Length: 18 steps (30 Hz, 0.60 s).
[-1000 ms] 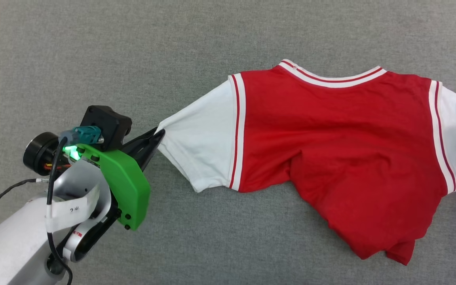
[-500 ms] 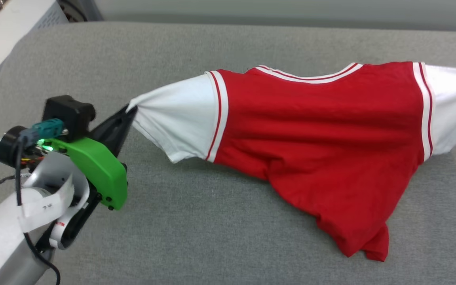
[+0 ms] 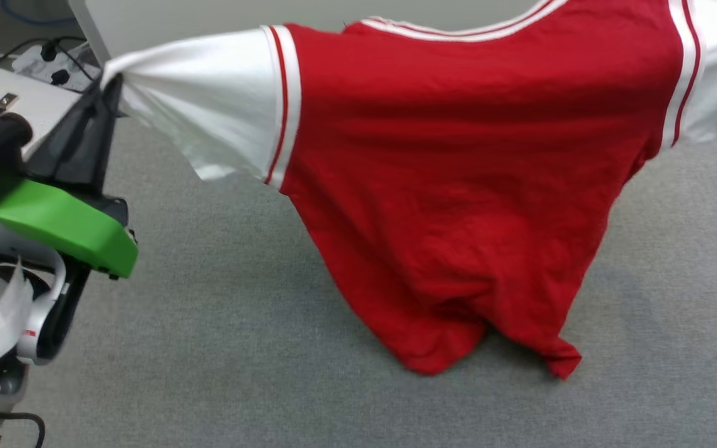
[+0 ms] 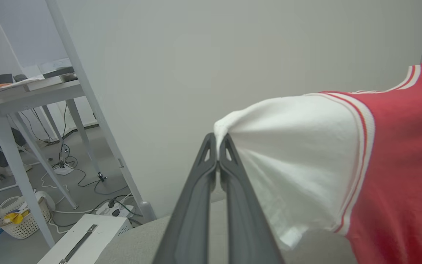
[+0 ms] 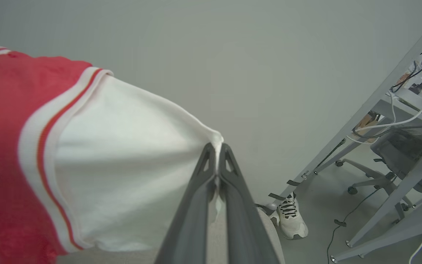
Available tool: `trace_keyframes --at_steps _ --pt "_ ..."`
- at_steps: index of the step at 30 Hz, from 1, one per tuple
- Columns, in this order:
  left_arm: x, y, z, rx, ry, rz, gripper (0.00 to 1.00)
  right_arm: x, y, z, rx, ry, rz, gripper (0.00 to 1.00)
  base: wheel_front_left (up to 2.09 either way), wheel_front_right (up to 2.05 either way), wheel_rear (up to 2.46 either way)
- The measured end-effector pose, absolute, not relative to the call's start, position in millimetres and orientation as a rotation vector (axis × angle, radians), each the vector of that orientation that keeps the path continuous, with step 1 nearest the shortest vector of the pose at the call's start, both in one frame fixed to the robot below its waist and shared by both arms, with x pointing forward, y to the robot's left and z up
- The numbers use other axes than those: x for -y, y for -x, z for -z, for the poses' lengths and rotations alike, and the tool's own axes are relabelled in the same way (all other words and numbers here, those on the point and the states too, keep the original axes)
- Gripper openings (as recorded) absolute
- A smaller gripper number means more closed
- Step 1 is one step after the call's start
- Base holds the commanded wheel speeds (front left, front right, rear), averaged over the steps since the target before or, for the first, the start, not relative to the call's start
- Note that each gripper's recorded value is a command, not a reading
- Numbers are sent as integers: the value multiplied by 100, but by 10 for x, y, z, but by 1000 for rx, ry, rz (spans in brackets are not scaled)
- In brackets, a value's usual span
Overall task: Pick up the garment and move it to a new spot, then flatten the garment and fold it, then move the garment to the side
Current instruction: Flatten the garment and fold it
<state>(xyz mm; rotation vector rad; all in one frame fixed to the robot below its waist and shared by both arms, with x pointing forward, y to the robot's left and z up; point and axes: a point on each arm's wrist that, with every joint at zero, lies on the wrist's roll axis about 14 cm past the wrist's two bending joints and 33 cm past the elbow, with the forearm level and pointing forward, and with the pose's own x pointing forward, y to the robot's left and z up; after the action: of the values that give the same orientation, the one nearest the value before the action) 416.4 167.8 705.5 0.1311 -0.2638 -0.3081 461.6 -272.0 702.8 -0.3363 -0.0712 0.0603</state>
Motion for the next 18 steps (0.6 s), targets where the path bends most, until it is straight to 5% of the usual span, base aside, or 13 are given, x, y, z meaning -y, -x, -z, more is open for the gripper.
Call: trace_keyframes --at_steps 9,18 --pt "-1705 -4024 -7698 485 -146 283 0 2710 -4334 -7630 248 341 -47 0 0 0 0" --pt "-1805 -4215 -7916 546 -184 262 0 2688 -4517 -7737 278 339 -53 0 0 0 0"
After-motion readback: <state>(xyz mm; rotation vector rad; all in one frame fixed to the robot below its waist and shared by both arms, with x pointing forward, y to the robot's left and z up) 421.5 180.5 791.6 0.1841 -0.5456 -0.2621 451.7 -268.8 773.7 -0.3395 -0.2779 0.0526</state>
